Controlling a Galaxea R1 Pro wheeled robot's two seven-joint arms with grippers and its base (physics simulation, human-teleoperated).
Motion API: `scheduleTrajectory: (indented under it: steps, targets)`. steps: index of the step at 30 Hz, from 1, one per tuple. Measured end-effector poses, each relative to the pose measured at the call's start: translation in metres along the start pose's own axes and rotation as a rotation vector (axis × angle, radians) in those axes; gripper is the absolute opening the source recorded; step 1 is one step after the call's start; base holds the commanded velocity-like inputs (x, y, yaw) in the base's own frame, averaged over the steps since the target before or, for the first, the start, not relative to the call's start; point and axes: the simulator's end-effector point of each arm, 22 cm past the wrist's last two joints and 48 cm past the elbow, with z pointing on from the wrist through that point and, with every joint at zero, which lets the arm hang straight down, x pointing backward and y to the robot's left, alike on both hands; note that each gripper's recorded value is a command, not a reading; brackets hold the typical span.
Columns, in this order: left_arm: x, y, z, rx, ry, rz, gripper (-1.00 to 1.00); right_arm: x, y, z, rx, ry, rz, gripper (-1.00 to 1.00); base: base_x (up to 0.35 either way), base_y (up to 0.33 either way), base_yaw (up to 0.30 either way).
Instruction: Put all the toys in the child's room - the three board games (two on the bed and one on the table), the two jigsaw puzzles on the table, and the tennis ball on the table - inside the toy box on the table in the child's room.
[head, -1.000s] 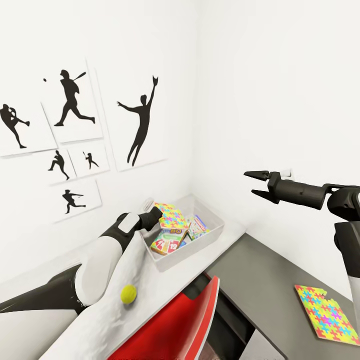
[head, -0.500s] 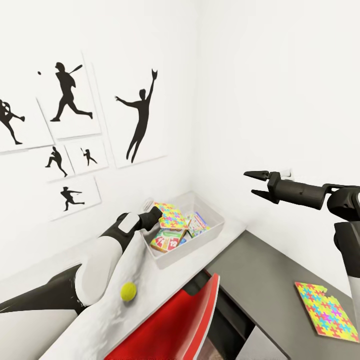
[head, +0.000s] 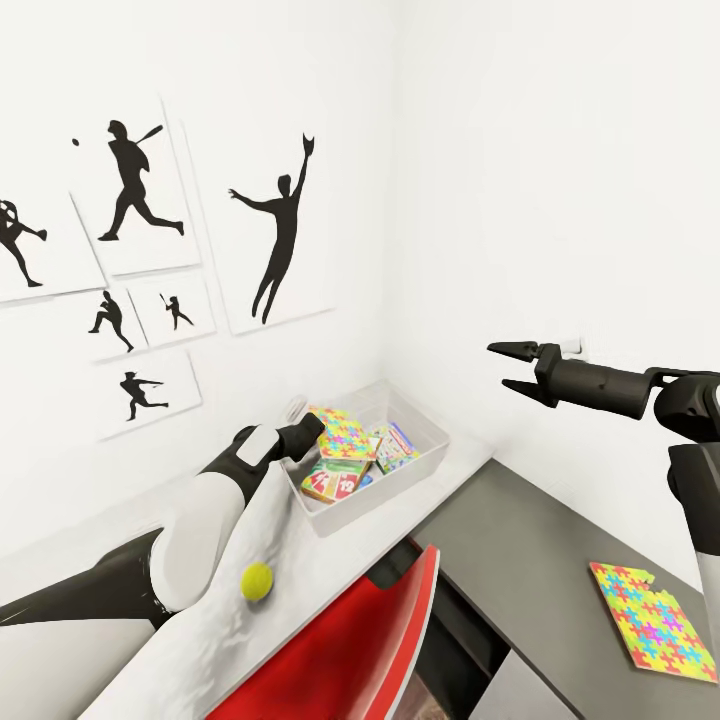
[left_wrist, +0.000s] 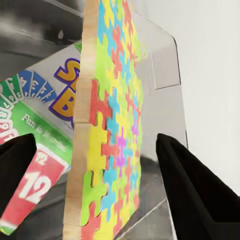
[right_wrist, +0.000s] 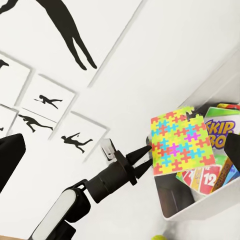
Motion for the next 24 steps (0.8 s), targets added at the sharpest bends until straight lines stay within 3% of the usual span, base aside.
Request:
scheduleTrajectory:
  steps: [24]
  targets:
    - [-0.0005,-0.0005,0.0000,0.002,-0.002,-0.001,1.00,0.0000,0.0000,0.0000,0.000,0.000,0.000,1.00,0.000,0.000,0.000]
